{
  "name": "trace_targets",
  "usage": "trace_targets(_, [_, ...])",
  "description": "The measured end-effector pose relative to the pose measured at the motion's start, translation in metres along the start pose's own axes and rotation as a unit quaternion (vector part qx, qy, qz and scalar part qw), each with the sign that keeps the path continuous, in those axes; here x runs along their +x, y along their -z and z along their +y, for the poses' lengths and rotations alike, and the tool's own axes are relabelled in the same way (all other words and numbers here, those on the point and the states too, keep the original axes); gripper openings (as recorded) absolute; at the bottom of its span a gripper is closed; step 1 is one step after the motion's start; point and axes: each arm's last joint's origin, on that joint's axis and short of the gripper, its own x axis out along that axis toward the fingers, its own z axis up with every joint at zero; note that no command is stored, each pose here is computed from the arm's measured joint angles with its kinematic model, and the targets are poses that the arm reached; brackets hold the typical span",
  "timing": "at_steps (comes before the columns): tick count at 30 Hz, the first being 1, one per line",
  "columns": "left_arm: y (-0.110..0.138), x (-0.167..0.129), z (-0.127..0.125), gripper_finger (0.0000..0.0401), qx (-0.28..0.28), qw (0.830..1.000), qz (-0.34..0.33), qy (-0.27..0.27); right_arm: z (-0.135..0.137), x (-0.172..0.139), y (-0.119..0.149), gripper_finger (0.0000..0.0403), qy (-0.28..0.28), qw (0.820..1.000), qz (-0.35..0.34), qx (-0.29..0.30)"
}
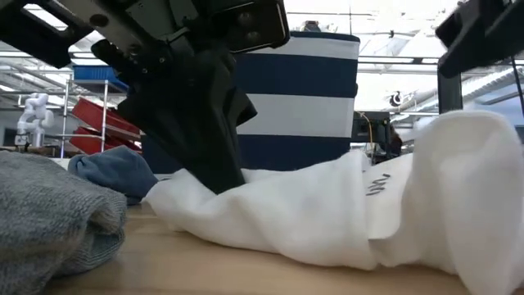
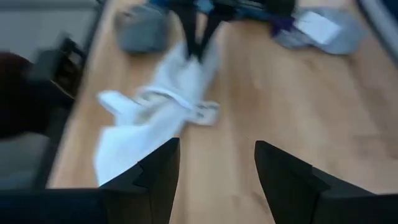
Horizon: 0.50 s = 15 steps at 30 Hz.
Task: Sort clothes
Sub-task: Put the white sock into the blue bin
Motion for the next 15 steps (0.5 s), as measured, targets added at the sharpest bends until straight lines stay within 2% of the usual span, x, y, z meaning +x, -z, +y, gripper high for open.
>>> trace_targets(5, [-0.009,-0.003,-0.002,0.0007,0.005,0.999,-0.041,0.008,-0.012,0.017,0.024,0.0196,-0.068,0.994,-0.066,0.055])
trace_targets(9, [-0.021,-0.021,-0.004,0.0007,0.022,0.997,-0.075,0.003,-0.022,0.023,0.03,0.0196,-0.063,0.992,-0.083,0.067])
trace_targets(15, [-0.045,-0.075,-0.005,0.0007,0.039,0.992,-0.114,-0.047,-0.025,0.025,0.028,0.0196,-0.054,0.994,-0.085,0.052])
